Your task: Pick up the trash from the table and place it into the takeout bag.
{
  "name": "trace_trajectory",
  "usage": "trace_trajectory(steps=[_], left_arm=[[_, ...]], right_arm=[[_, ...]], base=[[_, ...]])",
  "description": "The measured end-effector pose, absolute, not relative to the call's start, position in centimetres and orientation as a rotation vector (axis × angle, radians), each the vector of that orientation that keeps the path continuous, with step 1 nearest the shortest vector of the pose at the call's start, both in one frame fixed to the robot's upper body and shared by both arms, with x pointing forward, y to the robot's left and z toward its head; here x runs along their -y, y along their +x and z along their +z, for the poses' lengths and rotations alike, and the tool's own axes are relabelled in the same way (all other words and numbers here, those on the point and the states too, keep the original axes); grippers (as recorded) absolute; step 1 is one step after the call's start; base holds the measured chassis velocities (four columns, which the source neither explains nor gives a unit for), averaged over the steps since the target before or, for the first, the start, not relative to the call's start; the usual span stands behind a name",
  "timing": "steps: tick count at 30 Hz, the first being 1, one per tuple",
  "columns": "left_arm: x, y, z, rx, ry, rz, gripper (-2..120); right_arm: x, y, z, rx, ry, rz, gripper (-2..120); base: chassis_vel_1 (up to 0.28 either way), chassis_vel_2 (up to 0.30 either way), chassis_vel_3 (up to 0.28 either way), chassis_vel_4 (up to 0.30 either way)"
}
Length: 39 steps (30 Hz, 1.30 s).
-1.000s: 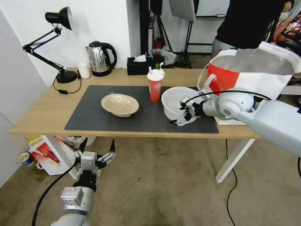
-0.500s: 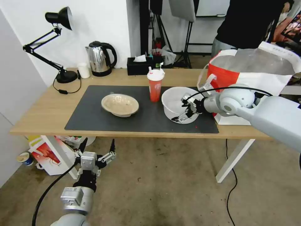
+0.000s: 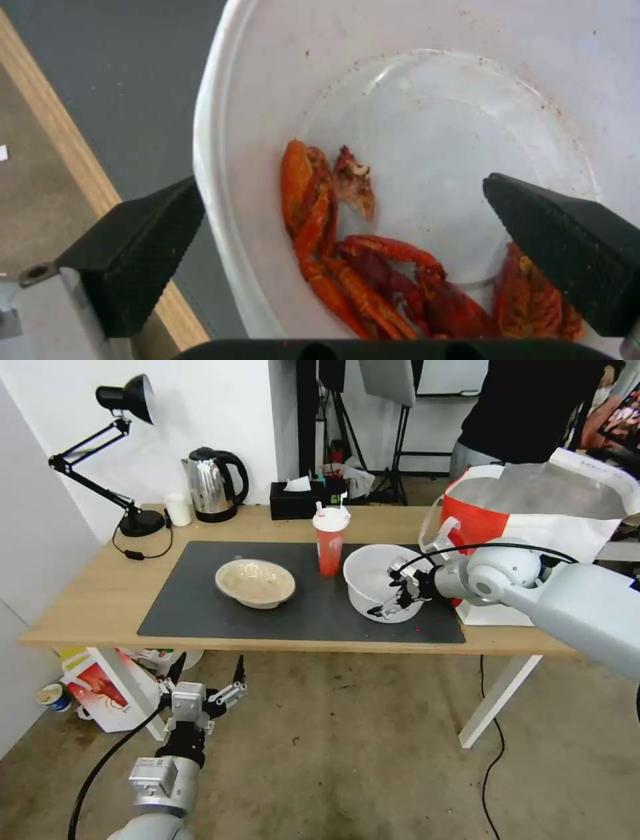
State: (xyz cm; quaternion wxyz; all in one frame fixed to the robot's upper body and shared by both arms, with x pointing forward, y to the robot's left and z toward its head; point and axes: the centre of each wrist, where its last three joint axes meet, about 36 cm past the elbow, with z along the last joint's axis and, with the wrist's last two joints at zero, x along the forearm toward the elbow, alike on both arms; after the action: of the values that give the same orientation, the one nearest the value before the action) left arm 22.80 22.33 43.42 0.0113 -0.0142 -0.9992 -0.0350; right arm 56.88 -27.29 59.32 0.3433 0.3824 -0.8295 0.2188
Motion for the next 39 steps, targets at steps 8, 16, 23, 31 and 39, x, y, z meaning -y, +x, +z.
trace_trajectory(steps=[8,16,23,31,39], left_arm=[[-22.33,22.8,43.42,3.117,-0.044,-0.109,100],[-22.33,22.8,43.42,3.117,-0.044,-0.109,100],[-22.33,22.8,43.42,3.117,-0.044,-0.109,100],[-22.33,22.8,43.42,3.117,-0.044,-0.109,100],[-22.33,22.8,43.42,3.117,-0.044,-0.109,100]], right_arm=[[27.09,57.17,58.99,2.148,0.989,0.59,100],[26.89,57.29,58.89,2.148,0.984,0.6,94],[26.77,57.24,58.99,2.152,0.982,0.603,71],[26.73,57.05,59.12,2.158,0.978,0.607,48],[26.87,56.83,59.28,2.164,0.97,0.612,19]], base=[[0.0,0.0,0.0,0.0],[0.0,0.0,0.0,0.0],[0.0,0.0,0.0,0.0],[0.0,0.0,0.0,0.0],[0.0,0.0,0.0,0.0]])
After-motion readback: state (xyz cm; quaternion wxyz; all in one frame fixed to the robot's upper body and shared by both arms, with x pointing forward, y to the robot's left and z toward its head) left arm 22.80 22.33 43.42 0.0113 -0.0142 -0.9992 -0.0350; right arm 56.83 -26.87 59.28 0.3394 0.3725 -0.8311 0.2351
